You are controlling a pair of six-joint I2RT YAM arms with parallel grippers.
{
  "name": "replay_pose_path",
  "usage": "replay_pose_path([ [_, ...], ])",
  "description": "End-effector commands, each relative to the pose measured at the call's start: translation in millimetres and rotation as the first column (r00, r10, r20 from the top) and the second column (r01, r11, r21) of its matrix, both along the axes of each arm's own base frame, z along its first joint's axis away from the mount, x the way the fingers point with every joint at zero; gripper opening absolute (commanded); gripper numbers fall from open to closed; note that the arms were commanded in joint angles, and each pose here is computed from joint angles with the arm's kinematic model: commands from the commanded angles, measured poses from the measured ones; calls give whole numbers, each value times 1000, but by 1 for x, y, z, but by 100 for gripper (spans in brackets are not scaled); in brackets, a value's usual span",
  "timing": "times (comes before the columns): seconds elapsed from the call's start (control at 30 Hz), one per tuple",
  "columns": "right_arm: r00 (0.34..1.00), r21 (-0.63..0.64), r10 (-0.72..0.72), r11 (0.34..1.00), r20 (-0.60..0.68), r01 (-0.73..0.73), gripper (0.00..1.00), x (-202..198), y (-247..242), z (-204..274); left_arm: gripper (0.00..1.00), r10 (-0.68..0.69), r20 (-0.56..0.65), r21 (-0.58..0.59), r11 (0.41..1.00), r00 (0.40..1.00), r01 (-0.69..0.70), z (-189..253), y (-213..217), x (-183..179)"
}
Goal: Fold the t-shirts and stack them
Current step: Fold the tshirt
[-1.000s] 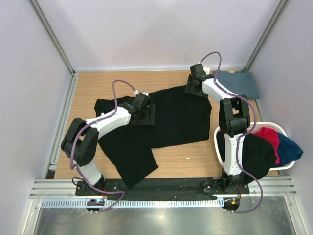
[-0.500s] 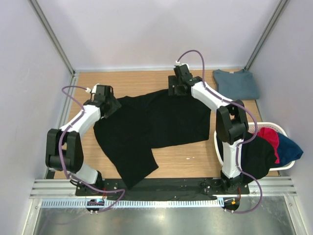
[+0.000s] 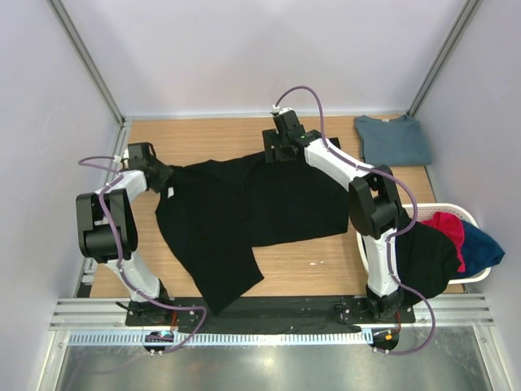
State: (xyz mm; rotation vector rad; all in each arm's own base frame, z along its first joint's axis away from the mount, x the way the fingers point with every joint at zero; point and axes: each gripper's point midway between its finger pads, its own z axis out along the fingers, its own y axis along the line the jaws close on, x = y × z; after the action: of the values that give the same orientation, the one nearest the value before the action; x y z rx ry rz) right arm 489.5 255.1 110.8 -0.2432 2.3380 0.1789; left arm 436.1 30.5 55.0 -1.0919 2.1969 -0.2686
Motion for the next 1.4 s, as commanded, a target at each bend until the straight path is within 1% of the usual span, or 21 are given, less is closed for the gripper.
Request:
replay_pose_path([
  [0.0,998,15,13,1000,67,-14,83,14,7,24,47,-69,116,-31,997,991,73,14,-10,28],
  [0.07,998,5,9,1000,65,-9,83,15,6,22,43,-75,119,-39,996,990,80,12,-11,33],
  [0.2,998,-9,2,1000,67,-2,83,16,4,22,37,-81,102,-46,995,991,86,3,-12,33],
  [0.23,998,-9,0,1000,67,0,83,16,4,22,31,-85,100,-45,995,991,90,2,-13,32],
  [0.3,998,-10,-1,1000,67,2,83,16,3,22,26,-80,97,-37,996,992,83,3,-9,30],
  [0.33,998,-11,-1,1000,65,2,83,16,3,21,21,-79,91,-31,996,993,82,2,-8,28],
  [0.4,998,-15,-4,1000,60,5,83,15,2,20,17,-59,89,-4,998,994,60,4,0,26],
  [0.53,998,-21,-12,1000,69,14,83,17,1,21,3,-33,57,7,999,998,33,-4,12,20],
  [0.6,996,-25,-25,999,80,27,83,21,-1,23,1,-27,55,5,1000,998,27,-5,17,19],
  [0.7,996,-24,-26,999,80,28,83,24,2,24,0,-28,65,8,1000,998,27,3,19,14],
  [0.83,998,6,-52,999,37,51,84,26,8,7,0,-26,66,29,999,997,25,17,23,4],
  [0.97,997,8,-83,997,-7,83,84,28,9,-15,0,-26,43,42,999,999,24,19,24,-7],
  [1.03,996,11,-88,996,-18,88,84,29,12,-18,1,-25,21,40,999,999,24,13,24,-12],
  [1.07,995,13,-93,996,-26,94,84,28,11,-19,2,-27,19,41,999,999,26,12,24,-13],
  [1.1,995,14,-89,996,-32,90,84,28,12,-21,6,-31,9,34,999,999,30,9,22,-16],
  [1.17,997,37,-66,997,-49,68,84,24,18,-22,11,-43,8,31,999,999,43,8,20,-18],
  [1.2,997,54,-58,997,-50,61,84,24,21,-20,19,-47,10,27,999,999,47,9,19,-18],
  [1.27,998,76,-39,996,-53,43,84,22,27,-16,31,-55,28,32,998,998,54,19,18,-20],
  [1.3,998,74,-35,997,-50,39,84,22,29,-16,47,-56,16,32,998,998,56,22,18,-25],
  [1.33,998,70,-37,997,-46,40,84,22,29,-15,54,-56,17,32,998,998,56,26,17,-28],
  [1.37,998,68,-39,997,-45,42,84,22,27,-14,58,-56,13,29,998,998,56,28,16,-32],
])
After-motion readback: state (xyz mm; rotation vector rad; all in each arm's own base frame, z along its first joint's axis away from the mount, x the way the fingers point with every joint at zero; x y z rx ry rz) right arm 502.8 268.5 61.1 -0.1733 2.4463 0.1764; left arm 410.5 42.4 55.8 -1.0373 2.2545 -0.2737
